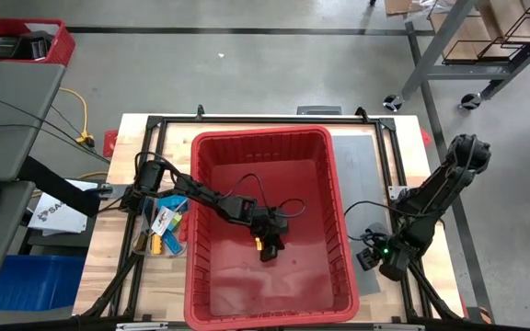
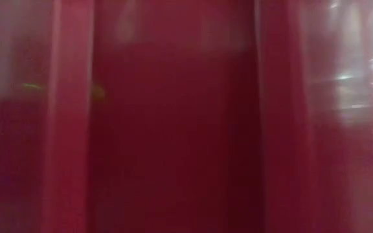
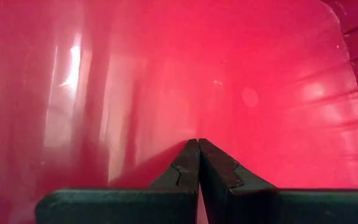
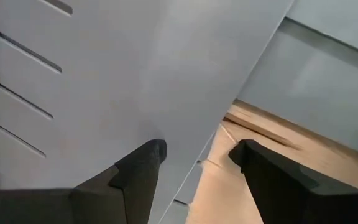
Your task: Sort Items/Unsort Items
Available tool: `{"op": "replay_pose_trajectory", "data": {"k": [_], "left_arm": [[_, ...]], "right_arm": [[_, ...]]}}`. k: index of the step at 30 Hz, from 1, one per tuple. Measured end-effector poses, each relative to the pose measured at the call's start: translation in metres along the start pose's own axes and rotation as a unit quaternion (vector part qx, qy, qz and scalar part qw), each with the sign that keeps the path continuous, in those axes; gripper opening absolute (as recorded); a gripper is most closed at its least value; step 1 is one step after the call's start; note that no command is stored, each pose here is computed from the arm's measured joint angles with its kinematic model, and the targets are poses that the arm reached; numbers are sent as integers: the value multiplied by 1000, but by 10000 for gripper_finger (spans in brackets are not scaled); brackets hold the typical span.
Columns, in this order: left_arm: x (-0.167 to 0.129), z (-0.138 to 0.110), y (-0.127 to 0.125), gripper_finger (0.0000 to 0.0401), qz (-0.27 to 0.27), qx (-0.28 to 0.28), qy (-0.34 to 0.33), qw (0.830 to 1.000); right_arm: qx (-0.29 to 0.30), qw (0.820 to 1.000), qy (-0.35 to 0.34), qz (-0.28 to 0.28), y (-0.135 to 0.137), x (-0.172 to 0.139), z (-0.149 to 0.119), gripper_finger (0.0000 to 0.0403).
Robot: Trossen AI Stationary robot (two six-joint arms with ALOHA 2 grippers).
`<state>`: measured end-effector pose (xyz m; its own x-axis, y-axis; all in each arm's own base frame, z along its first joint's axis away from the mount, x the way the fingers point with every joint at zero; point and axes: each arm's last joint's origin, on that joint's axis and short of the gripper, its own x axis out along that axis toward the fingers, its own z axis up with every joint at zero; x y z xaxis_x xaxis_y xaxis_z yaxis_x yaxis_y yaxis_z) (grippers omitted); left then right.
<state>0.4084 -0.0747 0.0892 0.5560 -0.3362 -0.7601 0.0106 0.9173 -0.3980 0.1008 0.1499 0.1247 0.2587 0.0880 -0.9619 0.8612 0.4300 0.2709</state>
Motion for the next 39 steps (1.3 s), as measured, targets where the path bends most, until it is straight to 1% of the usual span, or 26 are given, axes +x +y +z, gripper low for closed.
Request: {"op": "replay_pose_trajectory", "data": {"k": [2,5,8,14,16,19,21,23,25,27,30,31,32,34,36,37,39], "left_arm": [[0,0,1,0,9,0,-3,1000],[0,0,1,0,14,1,-5,1000],[0,0,1,0,15,7,-4,1000],[0,0,1,0,17,10,-5,1000],[0,0,1,0,20,10,-6,1000],[-1,0,1,0,25,10,-8,1000],[-1,0,1,0,28,10,-10,999],[-1,1,1,0,30,13,-10,999],[-1,1,1,0,31,18,-11,999],[-1,1,1,0,31,19,-12,999],[-1,1,1,0,31,19,-13,999],[-1,1,1,0,31,19,-13,999],[-1,1,1,0,31,19,-13,999],[-1,1,1,0,31,18,-14,999],[-1,3,1,0,29,14,-20,999],[-2,5,2,0,25,10,-27,999],[-8,10,2,0,11,0,-40,999]], "right_arm": [[-1,1000,0,5,2,0,1,220],[4,999,-9,47,9,1,2,220],[13,997,-10,74,14,2,2,220],[26,995,-17,96,18,1,2,220],[25,992,-21,121,22,1,0,220],[41,983,-41,176,30,-2,-1,220],[43,979,-59,188,31,-2,0,216],[45,978,-68,192,31,-2,1,201],[34,979,-72,189,31,-1,1,173],[27,980,-75,184,31,2,1,132],[18,980,-79,180,31,6,-1,57],[18,979,-78,187,33,7,-2,33],[19,978,-76,195,36,8,-3,19],[19,977,-76,199,38,12,-5,12],[35,967,-84,238,46,9,-6,4],[39,964,-85,249,48,6,-6,1],[33,967,-87,238,44,6,-5,0]]}}
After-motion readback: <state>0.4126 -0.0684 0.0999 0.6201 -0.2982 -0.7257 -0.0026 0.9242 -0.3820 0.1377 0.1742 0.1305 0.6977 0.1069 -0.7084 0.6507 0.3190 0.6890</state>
